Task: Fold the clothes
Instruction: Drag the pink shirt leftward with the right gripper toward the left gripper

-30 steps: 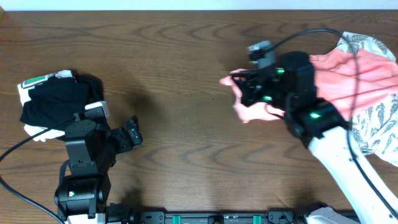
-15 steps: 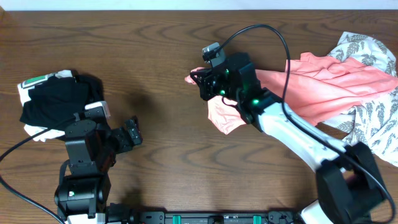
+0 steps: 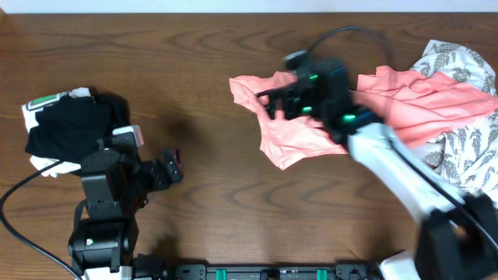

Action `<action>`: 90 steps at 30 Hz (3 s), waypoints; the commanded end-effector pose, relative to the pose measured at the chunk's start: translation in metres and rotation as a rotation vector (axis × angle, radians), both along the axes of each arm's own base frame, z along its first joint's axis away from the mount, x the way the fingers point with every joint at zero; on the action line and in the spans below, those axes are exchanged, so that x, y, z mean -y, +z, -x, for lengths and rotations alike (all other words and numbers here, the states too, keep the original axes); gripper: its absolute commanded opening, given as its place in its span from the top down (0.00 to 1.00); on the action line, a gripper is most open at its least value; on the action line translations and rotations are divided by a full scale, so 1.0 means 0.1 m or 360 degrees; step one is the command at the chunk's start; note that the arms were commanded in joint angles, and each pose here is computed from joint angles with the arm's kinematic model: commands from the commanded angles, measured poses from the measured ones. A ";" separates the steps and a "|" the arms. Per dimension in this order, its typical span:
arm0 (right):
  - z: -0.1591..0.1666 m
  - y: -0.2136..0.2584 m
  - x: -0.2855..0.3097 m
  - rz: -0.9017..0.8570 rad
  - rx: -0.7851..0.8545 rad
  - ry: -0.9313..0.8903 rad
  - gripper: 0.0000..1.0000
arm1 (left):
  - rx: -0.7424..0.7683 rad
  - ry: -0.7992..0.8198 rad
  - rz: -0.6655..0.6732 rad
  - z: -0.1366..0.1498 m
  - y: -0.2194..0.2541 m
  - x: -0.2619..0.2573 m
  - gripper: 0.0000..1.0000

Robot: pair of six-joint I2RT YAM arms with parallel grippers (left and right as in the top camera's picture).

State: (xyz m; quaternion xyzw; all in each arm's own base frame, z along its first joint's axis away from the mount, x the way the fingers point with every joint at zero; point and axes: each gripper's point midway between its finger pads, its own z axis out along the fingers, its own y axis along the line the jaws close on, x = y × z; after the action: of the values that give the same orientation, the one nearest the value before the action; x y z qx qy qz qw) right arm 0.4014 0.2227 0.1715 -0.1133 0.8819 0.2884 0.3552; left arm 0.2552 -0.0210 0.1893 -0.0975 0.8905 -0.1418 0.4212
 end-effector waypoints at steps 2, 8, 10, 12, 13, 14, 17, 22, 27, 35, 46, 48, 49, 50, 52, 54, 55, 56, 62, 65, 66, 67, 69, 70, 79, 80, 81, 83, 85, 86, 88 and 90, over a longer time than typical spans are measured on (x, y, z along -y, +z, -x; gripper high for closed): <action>0.01 0.21 0.93 0.0213 -0.0033 -0.0409 0.01 | 0.0048 -0.0189 0.0116 -0.10 0.12 0.28 0.02; 0.39 0.07 2.05 0.0408 -0.0336 -0.0860 0.01 | -0.0023 -0.0379 0.0220 -0.31 -0.01 0.77 0.02; 0.53 0.03 2.28 0.0406 -0.0429 -0.0951 0.01 | -0.0065 -0.0456 0.0261 -0.38 -0.11 1.01 0.02; 0.62 -0.01 2.43 0.0412 -0.0498 -0.1015 0.01 | -0.0115 -0.0529 0.0294 -0.43 -0.23 1.25 0.02; 0.68 -0.04 2.51 0.0415 -0.0541 -0.1047 0.01 | -0.0157 -0.0569 0.0315 -0.45 -0.32 1.40 0.02; 0.72 -0.07 2.56 0.0419 -0.0574 -0.1070 0.01 | -0.0204 -0.0588 0.0338 -0.47 -0.43 1.53 0.02; 0.78 -0.09 2.63 0.0420 -0.0618 -0.1099 0.01 | -0.0343 -0.0596 0.0399 -0.48 -0.73 1.83 0.02; 0.82 -0.11 2.63 0.0442 -0.0633 -0.1077 0.01 | -0.0535 -0.0584 0.0430 -0.46 -1.25 2.14 0.02; 0.85 -0.13 2.63 0.0454 -0.0653 -0.1064 0.01 | -0.0640 -0.0577 0.0419 -0.43 -1.58 2.24 0.02; 0.86 -0.13 2.62 0.0454 -0.0662 -0.1063 0.01 | -0.0672 -0.0522 0.0478 -0.48 -1.75 2.31 0.02; 0.89 -0.15 2.62 0.0457 -0.0684 -0.1059 0.01 | -0.0718 -0.0622 0.0470 -0.29 -1.89 2.59 0.02; 0.90 -0.15 2.61 0.0456 -0.0694 -0.1055 0.01 | -0.0712 -0.0641 0.0470 -0.27 -1.89 2.63 0.04; 0.91 -0.16 2.61 0.0456 -0.0698 -0.1054 0.01 | -0.0712 -0.0644 0.0464 -0.26 -1.91 2.64 0.08; 0.91 -0.16 2.61 0.0457 -0.0703 -0.1053 0.01 | -0.0705 -0.0637 0.0447 -0.26 -1.92 2.64 0.17; 0.92 -0.16 2.61 0.0458 -0.0707 -0.1053 0.01 | -0.0693 -0.0624 0.0426 -0.26 -1.93 2.63 0.25; 0.92 -0.16 2.61 0.0458 -0.0710 -0.1052 0.01 | -0.0682 -0.0613 0.0414 -0.28 -1.94 2.62 0.36; 0.93 -0.17 2.61 0.0459 -0.0711 -0.1052 0.01 | -0.0679 -0.0610 0.0413 -0.28 -1.93 2.62 0.41; 0.93 -0.17 2.61 0.0459 -0.0713 -0.1052 0.01 | -0.0674 -0.0599 0.0403 -0.29 -1.94 2.61 0.49; 0.94 -0.17 2.60 0.0461 -0.0725 -0.1050 0.01 | -0.0640 -0.0560 0.0373 -0.34 -1.94 2.57 0.67; 0.94 -0.17 2.60 0.0461 -0.0725 -0.1050 0.01 | -0.0622 -0.0551 0.0370 -0.37 -1.93 2.57 0.75; 0.94 -0.17 2.60 0.0461 -0.0725 -0.1050 0.01 | -0.0611 -0.0553 0.0376 -0.38 -1.92 2.58 0.77; 0.94 -0.17 2.60 0.0461 -0.0725 -0.1050 0.01 | -0.0595 -0.0556 0.0386 -0.40 -1.90 2.59 0.81; 0.94 -0.17 2.60 0.0461 -0.0725 -0.1050 0.01 | -0.0554 -0.0566 0.0409 -0.44 -1.85 2.62 0.91; 0.94 -0.17 2.60 0.0461 -0.0725 -0.1050 0.01 | -0.0532 -0.0572 0.0420 -0.46 -1.82 2.64 0.94; 0.95 -0.17 2.60 0.0462 -0.0726 -0.1050 0.01 | -0.0356 -0.0590 0.0446 -0.62 -1.49 2.63 0.94; 0.95 -0.17 2.60 0.0462 -0.0726 -0.1050 0.01 | -0.0332 -0.0581 0.0458 -0.65 -1.43 2.61 0.94; 0.95 -0.17 2.60 0.0461 -0.0726 -0.1050 0.01 | -0.0321 -0.0573 0.0466 -0.67 -1.38 2.59 0.95; 0.95 -0.17 2.60 0.0462 -0.0725 -0.1050 0.01 | -0.0336 -0.0546 0.0486 -0.66 -1.34 2.56 0.93; 0.95 -0.17 2.60 0.0461 -0.0725 -0.1049 0.01 | -0.0396 -0.0522 0.0491 -0.61 -1.39 2.55 0.49; 0.95 -0.17 2.60 0.0462 -0.0726 -0.1049 0.01 | -0.0440 -0.0515 0.0464 -0.56 -1.45 2.52 0.31; 0.95 -0.18 2.60 0.0462 -0.0727 -0.1049 0.01 | -0.0500 -0.0462 0.0397 -0.51 -1.56 2.43 0.18; 0.95 -0.18 2.60 0.0462 -0.0729 -0.1049 0.01 | -0.0531 -0.0385 0.0311 -0.50 -1.65 2.30 0.10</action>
State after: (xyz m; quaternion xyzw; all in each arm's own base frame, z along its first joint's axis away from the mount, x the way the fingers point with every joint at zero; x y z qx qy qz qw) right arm 0.3063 -0.0353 0.1478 0.1970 0.9595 0.0530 0.1943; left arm 0.3027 -0.2653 0.0320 -0.0342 0.9274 -0.2954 0.2269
